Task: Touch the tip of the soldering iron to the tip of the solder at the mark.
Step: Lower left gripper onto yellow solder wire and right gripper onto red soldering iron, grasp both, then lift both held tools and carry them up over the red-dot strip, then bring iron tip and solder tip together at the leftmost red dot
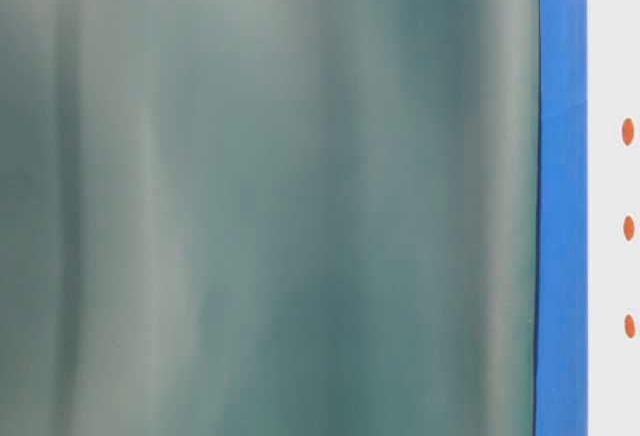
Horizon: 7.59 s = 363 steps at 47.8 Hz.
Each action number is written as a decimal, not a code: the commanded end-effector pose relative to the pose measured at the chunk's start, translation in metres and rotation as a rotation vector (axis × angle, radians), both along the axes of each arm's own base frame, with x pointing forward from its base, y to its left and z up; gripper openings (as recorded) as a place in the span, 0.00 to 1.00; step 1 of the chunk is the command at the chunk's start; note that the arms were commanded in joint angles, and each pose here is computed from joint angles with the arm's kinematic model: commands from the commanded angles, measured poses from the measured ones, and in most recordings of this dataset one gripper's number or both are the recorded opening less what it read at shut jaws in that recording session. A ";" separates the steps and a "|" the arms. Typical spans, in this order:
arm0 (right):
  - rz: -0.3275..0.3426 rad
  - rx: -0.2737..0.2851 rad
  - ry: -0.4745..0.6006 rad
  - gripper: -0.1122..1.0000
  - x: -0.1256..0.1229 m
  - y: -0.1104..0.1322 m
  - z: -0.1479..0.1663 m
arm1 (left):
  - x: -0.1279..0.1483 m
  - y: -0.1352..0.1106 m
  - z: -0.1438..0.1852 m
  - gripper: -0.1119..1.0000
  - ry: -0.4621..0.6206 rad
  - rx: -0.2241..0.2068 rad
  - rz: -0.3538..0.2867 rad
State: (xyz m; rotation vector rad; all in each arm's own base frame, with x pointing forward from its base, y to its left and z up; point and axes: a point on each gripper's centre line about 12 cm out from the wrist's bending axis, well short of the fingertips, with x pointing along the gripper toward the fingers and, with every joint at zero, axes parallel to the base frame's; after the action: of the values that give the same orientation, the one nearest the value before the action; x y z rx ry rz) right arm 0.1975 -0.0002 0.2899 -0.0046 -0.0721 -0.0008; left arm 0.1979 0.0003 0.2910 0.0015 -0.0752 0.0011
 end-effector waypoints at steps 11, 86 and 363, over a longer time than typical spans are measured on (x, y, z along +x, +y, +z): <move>0.117 0.023 0.107 0.04 0.012 0.025 0.000 | 0.001 -0.028 0.001 0.10 0.027 -0.010 -0.142; 0.244 0.220 0.628 0.91 0.069 0.115 -0.216 | 0.051 -0.134 -0.214 0.72 0.594 0.041 -0.456; -0.220 -0.031 1.194 0.16 0.210 -0.072 -0.130 | 0.130 0.052 -0.124 0.12 1.122 -0.040 0.119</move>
State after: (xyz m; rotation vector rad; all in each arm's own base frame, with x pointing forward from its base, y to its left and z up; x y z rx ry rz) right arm 0.4028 -0.0721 0.1476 -0.0417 1.1613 -0.2144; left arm 0.3220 0.0512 0.1558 -0.0382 1.0854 0.1170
